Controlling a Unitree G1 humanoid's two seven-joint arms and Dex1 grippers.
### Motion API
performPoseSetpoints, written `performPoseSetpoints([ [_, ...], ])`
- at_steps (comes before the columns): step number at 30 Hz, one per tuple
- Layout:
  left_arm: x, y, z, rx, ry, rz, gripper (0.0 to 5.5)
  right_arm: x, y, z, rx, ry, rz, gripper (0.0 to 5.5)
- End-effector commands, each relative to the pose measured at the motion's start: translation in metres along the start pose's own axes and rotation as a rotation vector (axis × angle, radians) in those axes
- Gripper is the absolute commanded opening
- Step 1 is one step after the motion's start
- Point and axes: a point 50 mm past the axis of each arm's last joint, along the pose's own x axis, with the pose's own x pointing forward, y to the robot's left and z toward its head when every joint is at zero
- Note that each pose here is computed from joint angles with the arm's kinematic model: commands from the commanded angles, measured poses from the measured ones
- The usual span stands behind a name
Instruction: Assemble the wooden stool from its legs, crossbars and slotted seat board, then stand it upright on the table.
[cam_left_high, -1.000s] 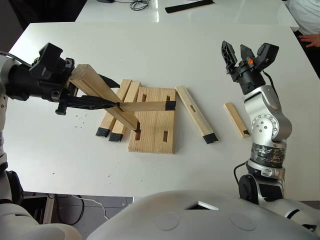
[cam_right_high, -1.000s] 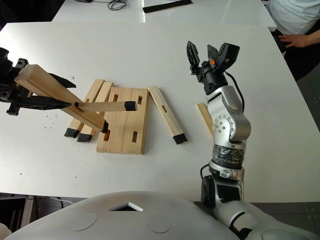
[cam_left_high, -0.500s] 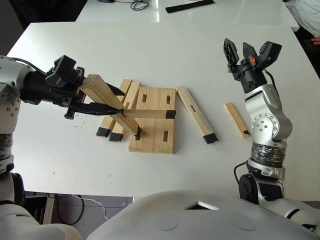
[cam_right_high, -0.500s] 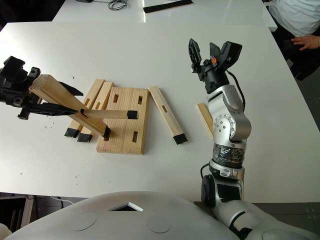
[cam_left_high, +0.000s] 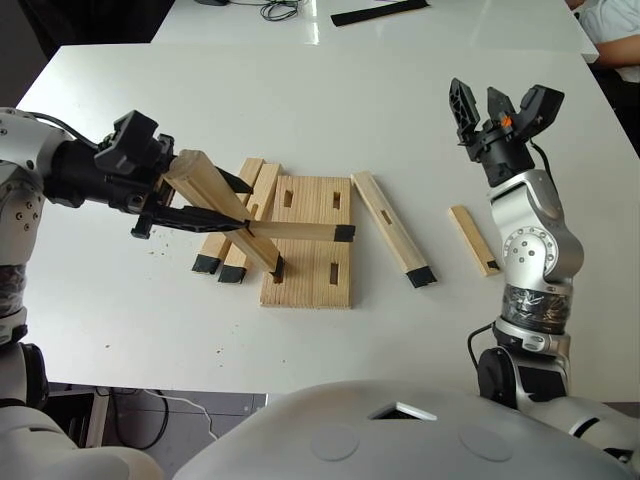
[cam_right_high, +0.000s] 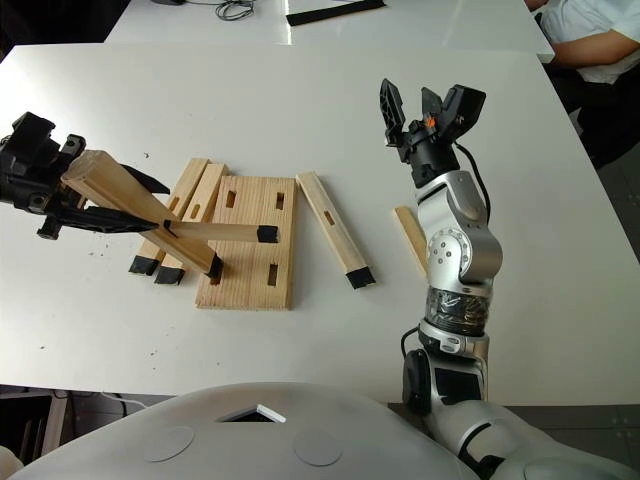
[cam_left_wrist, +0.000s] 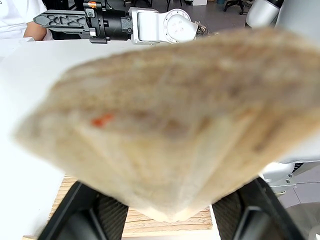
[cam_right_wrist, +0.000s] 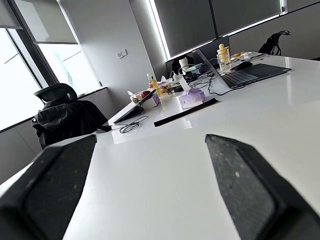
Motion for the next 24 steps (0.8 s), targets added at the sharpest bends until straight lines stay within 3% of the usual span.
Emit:
performPoseSetpoints([
  [1,0.001,0.0,0.006,0.021,0.006,-0.014,2.04,-0.001,-0.001,0.0,0.008,-0.009,-0.013,4.01],
  [24,0.007,-0.004,-0.008,-0.028,0.015,-0.031,2.04,-0.002,0.001,-0.002,0.019,0.003,-0.003,4.01],
])
